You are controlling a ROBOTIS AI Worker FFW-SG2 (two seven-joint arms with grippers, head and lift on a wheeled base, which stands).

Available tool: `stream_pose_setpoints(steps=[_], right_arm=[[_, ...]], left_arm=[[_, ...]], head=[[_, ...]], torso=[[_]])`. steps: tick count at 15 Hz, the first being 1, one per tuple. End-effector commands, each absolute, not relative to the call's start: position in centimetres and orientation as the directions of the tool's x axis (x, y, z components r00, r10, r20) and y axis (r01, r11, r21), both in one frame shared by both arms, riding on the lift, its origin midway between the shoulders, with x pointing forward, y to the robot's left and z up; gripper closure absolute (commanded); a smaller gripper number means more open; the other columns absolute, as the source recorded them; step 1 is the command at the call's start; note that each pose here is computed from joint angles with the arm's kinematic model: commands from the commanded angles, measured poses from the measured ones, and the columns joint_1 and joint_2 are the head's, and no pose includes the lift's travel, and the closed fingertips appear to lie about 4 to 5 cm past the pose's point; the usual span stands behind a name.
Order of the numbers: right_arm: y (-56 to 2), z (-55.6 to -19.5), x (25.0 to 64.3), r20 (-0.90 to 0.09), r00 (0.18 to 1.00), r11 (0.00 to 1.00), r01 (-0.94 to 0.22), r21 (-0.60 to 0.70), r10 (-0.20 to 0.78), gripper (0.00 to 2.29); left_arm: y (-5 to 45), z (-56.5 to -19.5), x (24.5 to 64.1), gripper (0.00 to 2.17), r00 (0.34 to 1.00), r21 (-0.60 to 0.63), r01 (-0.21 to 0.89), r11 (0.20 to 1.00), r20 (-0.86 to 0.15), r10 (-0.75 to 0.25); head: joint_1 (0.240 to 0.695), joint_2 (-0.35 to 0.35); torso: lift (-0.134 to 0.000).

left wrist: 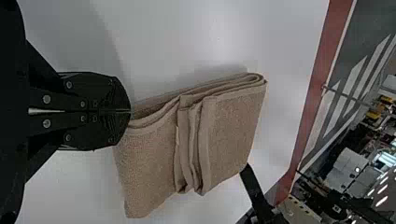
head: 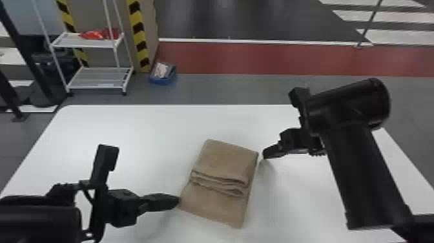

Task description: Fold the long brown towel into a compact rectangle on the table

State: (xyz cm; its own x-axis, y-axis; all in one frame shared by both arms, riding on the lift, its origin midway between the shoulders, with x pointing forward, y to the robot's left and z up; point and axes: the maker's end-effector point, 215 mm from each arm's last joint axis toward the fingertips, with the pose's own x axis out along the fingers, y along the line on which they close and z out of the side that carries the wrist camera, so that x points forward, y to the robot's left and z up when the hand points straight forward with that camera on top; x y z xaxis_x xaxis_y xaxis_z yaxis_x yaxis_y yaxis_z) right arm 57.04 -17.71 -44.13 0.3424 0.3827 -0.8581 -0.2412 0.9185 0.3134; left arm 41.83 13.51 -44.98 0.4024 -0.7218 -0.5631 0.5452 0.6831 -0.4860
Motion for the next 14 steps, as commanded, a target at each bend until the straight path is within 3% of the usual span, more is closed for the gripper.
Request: stream_pose_setpoints(steps=[1,14], right_arm=[[-17.3,-44.1,57.2,-0.853,0.344,0.914,-0.247,0.321,0.392,2.19],[-15.3,-43.0,57.4,-0.829,0.338,0.890,-0.268,0.370,0.446,2.18]], left_arm=[[12.8,-44.8,41.6,2.14,0.397,-0.489,0.554,0.674,-0.557,-0.730],[9.2,-43.9,40.1,2.14,0.358,-0.528,0.577,0.623,-0.523,-0.774]], head=[[0.695,-0.046],[0.695,-0.063]], torso=[[-0.125],[-0.125]])
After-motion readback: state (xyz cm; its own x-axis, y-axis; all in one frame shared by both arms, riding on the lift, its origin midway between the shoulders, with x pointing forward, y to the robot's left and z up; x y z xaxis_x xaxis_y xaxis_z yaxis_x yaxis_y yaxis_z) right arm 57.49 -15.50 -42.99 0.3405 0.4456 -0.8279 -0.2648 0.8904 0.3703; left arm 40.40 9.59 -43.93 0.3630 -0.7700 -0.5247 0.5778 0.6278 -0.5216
